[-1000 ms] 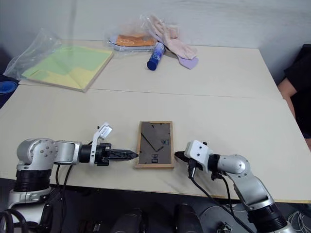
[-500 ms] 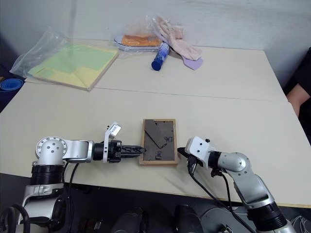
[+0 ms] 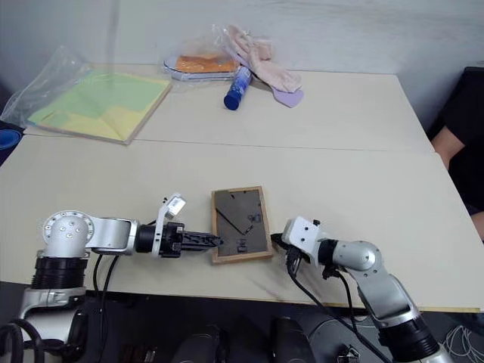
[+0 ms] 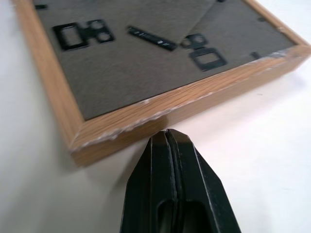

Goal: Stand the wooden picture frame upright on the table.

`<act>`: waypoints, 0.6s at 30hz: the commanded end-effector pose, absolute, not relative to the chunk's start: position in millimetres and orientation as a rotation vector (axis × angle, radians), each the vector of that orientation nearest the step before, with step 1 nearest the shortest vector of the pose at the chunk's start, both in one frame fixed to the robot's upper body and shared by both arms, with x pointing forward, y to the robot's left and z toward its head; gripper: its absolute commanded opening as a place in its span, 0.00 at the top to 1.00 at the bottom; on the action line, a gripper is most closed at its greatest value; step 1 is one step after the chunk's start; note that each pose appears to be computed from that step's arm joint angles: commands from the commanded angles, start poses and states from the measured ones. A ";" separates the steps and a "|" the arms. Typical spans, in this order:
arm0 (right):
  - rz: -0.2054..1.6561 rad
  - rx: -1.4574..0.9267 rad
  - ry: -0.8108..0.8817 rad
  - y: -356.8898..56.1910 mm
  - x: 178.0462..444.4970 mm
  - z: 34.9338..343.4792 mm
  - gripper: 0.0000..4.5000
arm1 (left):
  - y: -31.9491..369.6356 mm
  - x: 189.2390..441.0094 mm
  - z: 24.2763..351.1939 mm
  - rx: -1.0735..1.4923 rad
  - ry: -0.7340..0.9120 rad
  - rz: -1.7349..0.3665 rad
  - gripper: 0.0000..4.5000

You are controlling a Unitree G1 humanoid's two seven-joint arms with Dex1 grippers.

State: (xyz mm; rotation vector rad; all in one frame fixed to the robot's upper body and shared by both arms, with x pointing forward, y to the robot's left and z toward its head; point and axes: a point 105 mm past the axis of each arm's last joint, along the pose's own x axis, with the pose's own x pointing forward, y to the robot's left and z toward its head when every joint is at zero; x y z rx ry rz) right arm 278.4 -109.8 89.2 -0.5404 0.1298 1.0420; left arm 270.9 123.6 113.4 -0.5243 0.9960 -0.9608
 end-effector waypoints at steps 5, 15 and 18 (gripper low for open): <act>1.075 -0.565 0.085 -107.0 268.7 100.7 1.00 | 127.8 256.5 110.7 -0.526 1.060 -0.969 0.05; 1.109 -0.584 0.080 -96.9 269.2 100.0 1.00 | 85.6 266.2 100.9 -0.663 1.051 -0.989 0.05; 1.107 -0.590 0.081 -97.0 270.0 99.6 1.00 | 81.9 268.5 102.9 -0.689 1.041 -0.985 0.05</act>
